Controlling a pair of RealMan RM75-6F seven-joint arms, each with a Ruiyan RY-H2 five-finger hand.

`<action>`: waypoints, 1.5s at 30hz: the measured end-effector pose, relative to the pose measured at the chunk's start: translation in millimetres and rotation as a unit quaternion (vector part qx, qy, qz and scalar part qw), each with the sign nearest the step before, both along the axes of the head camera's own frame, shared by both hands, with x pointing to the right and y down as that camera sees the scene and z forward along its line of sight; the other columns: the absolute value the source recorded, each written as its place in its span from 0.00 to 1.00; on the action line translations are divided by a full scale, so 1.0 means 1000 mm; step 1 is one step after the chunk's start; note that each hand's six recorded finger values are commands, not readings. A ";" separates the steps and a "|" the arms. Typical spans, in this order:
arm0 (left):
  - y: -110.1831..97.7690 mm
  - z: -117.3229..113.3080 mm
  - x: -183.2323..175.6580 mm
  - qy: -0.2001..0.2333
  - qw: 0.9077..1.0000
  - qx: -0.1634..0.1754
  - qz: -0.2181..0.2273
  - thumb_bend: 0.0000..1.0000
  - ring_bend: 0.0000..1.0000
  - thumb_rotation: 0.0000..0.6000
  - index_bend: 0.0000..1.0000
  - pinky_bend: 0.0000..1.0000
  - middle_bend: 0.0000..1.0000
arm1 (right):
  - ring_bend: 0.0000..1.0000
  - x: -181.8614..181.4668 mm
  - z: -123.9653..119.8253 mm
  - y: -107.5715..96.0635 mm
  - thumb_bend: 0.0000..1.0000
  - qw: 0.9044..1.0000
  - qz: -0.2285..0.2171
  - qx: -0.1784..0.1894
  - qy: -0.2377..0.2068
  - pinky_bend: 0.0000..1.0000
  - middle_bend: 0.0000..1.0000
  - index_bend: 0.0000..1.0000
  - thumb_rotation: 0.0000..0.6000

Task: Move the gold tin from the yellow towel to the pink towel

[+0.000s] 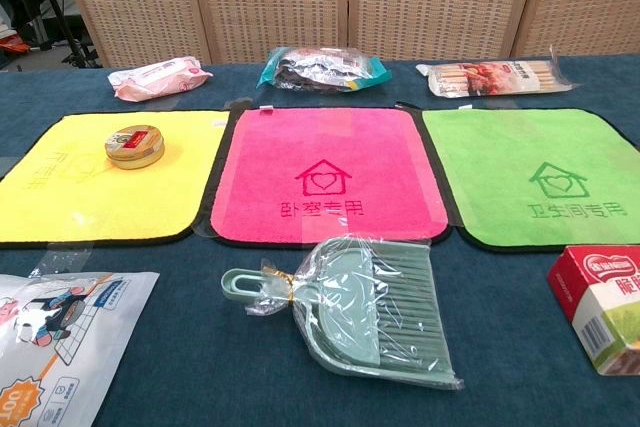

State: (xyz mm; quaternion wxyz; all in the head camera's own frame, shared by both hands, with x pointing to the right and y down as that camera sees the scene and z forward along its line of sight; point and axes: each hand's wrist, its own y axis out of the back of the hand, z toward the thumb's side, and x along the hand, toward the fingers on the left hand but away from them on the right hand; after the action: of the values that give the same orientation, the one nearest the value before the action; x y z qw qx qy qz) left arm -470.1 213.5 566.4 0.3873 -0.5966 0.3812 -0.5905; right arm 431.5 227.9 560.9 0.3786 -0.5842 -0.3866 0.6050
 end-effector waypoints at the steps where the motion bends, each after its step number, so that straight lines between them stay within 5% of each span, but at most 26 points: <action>1: 0.000 0.001 0.000 0.000 1.000 -0.001 0.000 0.28 0.00 1.00 0.00 0.00 0.00 | 0.00 0.000 0.000 0.000 0.35 1.000 0.001 0.000 0.000 0.05 0.00 0.09 1.00; 36: 0.000 0.005 0.004 0.001 1.000 -0.008 -0.002 0.30 0.00 1.00 0.00 0.00 0.00 | 0.00 0.006 0.001 0.002 0.35 1.000 0.010 -0.008 0.001 0.05 0.00 0.09 1.00; 45: -0.001 0.007 0.009 0.043 0.999 -0.007 -0.032 0.32 0.00 1.00 0.03 0.00 0.00 | 0.00 0.002 0.000 0.003 0.36 1.000 0.003 -0.007 -0.001 0.05 0.00 0.09 1.00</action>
State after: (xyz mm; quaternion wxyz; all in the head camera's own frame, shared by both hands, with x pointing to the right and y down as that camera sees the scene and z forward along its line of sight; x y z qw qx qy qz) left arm -461.5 212.2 573.4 0.3473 -0.6121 0.4121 -0.5787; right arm 433.1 231.0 561.3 0.3724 -0.5864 -0.3841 0.6083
